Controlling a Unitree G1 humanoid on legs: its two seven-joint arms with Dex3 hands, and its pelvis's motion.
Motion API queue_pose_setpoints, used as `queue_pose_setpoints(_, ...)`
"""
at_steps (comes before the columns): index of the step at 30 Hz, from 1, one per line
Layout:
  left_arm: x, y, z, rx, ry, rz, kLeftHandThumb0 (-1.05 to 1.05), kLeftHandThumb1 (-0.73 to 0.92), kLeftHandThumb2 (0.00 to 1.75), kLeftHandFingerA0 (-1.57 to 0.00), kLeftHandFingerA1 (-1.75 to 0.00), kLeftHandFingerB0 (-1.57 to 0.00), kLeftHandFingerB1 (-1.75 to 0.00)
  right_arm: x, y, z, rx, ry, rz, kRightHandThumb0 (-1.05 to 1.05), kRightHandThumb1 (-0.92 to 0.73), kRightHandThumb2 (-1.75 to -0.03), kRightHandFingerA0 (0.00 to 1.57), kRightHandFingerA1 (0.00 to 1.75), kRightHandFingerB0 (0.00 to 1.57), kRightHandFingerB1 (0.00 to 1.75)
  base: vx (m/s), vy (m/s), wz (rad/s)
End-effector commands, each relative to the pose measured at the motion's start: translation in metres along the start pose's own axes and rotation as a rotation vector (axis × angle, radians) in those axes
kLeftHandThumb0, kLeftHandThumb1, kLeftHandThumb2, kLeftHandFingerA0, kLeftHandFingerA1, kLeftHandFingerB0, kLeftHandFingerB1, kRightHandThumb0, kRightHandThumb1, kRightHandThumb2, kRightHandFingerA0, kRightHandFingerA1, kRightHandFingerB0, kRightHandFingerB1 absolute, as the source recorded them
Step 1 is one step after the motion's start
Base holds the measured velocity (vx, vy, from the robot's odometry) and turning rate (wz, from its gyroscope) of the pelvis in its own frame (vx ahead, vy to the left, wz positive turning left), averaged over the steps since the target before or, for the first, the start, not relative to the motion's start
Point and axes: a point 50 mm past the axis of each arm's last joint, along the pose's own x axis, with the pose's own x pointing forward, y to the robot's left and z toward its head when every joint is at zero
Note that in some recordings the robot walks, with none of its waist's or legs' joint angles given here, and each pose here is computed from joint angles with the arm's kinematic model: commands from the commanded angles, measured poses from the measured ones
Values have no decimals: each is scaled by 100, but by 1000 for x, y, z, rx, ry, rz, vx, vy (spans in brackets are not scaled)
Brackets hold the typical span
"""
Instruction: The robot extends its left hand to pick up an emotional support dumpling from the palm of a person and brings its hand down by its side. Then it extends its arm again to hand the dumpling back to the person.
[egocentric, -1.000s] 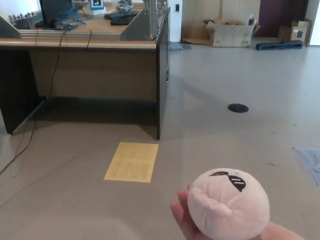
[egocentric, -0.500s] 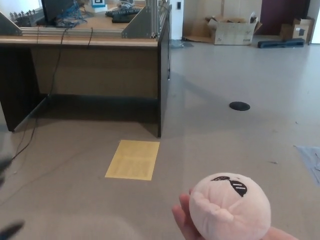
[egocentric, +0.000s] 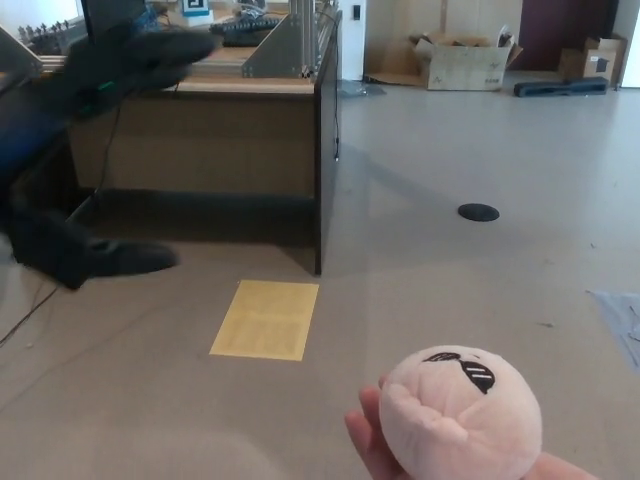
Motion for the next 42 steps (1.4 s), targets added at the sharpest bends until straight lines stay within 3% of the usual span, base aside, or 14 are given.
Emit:
queue_pose_setpoints(1,70,-19,69,104,-54,-548,-68,41,54,-10,-29,-14,-27,2,-1,5,14,-49,-9,-55,-61,-59,67,46,38,33,0,0,0)
queue_pose_setpoints(3,71,-18,70,103,-49,-551,-68,41,54,-10,-29,-14,-27,2,-1,5,14,-49,-9,-55,-61,-59,67,46,38,33,0,0,0)
queue_pose_setpoints(4,78,-24,75,89,-56,-603,-77,43,54,-3,-28,-7,-26,2,-1,6,20,-53,-10,-59,-49,-83,63,59,34,46,0,0,0)
queue_pose_setpoints(5,89,-34,84,69,-74,-703,-63,37,82,-1,-22,-4,-21,2,-2,7,7,-56,-14,-62,-49,-84,58,57,34,46,0,0,0)
queue_pose_setpoints(11,100,-45,94,67,-87,-839,-65,36,83,0,-19,-3,-21,5,-4,9,-33,-44,-27,-59,-50,-83,58,57,36,46,0,0,0)
queue_pose_setpoints(12,103,-51,98,87,-75,-907,-62,35,84,0,-21,-2,-25,5,-4,10,-28,-50,-23,-53,-61,-59,79,50,41,34,0,0,0)
queue_pose_setpoints(18,108,-61,102,120,-47,-1015,-62,35,84,0,-21,-2,-25,5,-3,11,-21,-60,-17,-53,-61,-59,79,50,41,34,0,0,0)
queue_pose_setpoints(19,110,-73,106,144,-54,-1066,-59,30,84,-1,-32,-1,-24,6,-3,10,-7,-45,-11,-60,-50,-84,62,57,36,47,0,0,0)
queue_pose_setpoints(26,111,-85,113,183,-53,-1131,-63,32,86,-1,-30,0,-15,8,-4,13,-24,-52,-6,-60,-50,-84,58,56,37,47,0,0,0)
queue_pose_setpoints(27,111,-88,114,201,-41,-1155,-92,31,71,-6,-22,-6,-3,10,-3,15,-28,-41,-22,-56,-51,-82,61,57,31,45,0,0,0)
queue_pose_setpoints(28,111,-89,115,207,-37,-1162,-92,31,71,-6,-22,-6,-3,10,-2,15,-29,-38,-26,-56,-51,-82,61,57,31,45,0,0,0)
queue_pose_setpoints(29,111,-91,115,219,-30,-1182,-89,33,73,-6,-16,-6,0,11,-2,15,-17,-35,-23,-48,-60,-58,70,47,35,33,0,0,0)
queue_pose_setpoints(35,111,-93,115,229,-12,-1215,-70,40,87,0,-17,0,-6,11,-2,16,-15,-38,-21,-51,-62,-59,72,46,38,33,0,0,0)
queue_pose_setpoints(42,110,-100,109,191,51,-1267,-67,40,88,0,-14,0,-5,13,-2,17,-75,-21,-29,-52,-62,-59,65,45,38,34,0,0,0)
